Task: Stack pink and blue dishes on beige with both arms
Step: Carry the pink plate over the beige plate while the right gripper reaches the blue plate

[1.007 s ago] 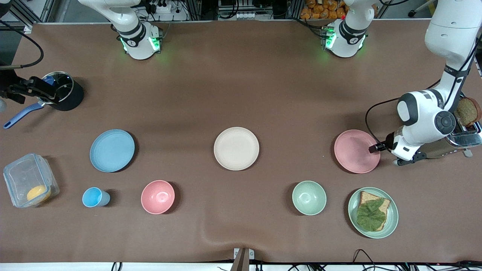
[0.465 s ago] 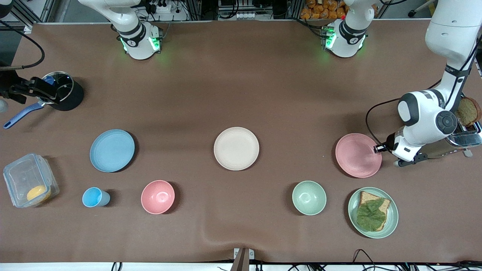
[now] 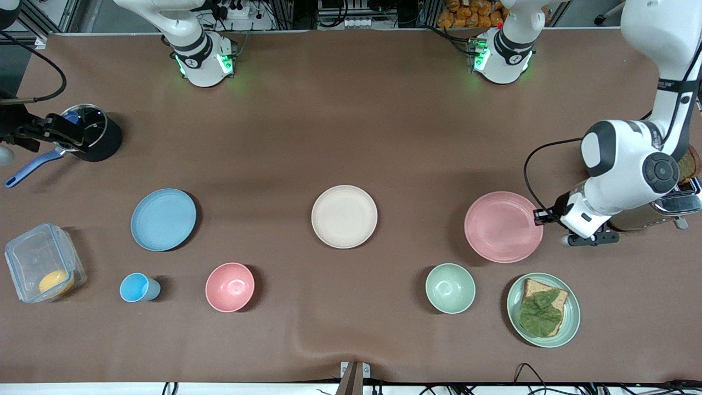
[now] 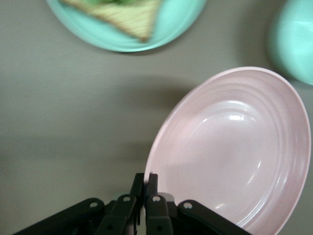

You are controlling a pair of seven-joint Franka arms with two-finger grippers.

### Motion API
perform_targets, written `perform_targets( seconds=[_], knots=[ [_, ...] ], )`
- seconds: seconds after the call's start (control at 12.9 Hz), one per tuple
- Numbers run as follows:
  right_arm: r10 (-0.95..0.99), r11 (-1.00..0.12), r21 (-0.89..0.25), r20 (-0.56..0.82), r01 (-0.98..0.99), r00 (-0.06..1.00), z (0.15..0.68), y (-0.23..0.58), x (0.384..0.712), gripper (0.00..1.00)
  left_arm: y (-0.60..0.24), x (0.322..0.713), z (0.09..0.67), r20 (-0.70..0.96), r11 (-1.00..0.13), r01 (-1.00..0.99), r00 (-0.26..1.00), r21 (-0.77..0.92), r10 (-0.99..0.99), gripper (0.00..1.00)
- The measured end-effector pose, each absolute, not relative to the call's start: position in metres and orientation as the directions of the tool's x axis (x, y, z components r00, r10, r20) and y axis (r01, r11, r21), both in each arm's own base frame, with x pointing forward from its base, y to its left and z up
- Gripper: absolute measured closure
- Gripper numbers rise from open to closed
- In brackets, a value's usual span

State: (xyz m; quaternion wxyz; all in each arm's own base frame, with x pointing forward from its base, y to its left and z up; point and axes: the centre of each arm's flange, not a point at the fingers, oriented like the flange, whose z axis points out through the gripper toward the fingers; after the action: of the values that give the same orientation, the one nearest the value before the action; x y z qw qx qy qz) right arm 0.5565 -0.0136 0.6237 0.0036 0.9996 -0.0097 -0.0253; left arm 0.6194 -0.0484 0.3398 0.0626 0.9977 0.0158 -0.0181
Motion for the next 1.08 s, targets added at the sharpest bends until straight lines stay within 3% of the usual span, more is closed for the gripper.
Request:
perform_targets(
  seconds=[0.15,0.54,1.08],
  knots=[
    [-0.021,-1.000,0.008,-0.057,-0.021,0.998,0.620,-0.015,0.557,0.00,-0.099,0.621,0.370,-0.039,-0.989,-0.030,0.999,0.148,-0.036,0.95],
    [-0.033,-0.999,0.008,-0.080,-0.032,0.996,0.595,-0.021,0.562,0.00,-0.256,0.592,0.341,-0.034,-0.953,-0.232,0.969,0.197,-0.243,0.95],
    [-0.139,-0.989,-0.006,-0.241,-0.145,0.961,0.388,-0.103,0.594,0.00,-0.375,0.550,0.263,0.024,-0.927,-0.287,0.957,0.242,-0.290,0.95]
  ],
)
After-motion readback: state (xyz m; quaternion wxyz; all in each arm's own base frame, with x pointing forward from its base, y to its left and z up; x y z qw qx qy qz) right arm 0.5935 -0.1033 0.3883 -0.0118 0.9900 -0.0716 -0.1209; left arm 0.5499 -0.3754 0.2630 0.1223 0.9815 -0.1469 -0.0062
